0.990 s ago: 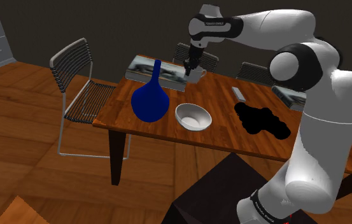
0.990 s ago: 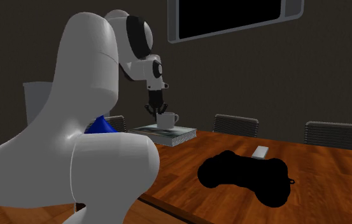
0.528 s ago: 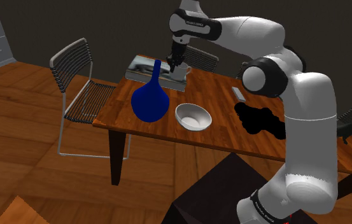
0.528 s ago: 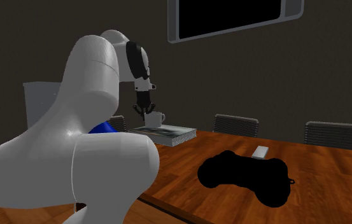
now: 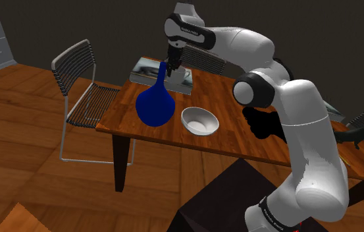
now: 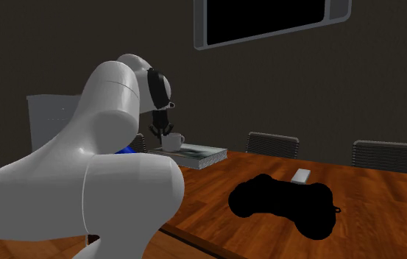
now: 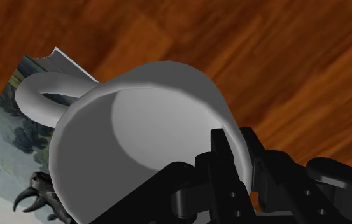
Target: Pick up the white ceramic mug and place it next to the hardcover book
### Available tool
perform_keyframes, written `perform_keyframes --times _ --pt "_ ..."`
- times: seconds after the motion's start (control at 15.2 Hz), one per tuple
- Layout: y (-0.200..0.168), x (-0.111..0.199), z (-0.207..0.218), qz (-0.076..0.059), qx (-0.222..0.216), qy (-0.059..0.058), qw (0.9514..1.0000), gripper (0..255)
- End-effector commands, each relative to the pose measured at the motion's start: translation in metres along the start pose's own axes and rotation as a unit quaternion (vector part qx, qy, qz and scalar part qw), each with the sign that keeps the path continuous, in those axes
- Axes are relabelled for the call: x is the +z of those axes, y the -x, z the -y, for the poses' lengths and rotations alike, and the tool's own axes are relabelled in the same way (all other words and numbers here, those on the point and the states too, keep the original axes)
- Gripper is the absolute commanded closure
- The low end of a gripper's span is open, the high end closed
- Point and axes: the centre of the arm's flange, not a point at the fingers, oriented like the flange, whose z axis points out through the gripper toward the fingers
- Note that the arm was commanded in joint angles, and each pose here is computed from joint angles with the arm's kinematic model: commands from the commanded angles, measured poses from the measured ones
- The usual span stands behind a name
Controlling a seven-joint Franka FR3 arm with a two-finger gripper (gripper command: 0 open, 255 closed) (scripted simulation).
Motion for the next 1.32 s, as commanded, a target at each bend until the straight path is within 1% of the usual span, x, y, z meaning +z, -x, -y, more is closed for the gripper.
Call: perform_keyframes --times 0.0,1.06,1.25 --pt "0.001 0.01 0.001 0.0 0.0 0.0 1.0 255" --pt "0.006 0.096 0.007 0.0 0.0 0.0 1.0 255" --pt "0.006 0.096 0.007 0.0 0.0 0.0 1.0 255"
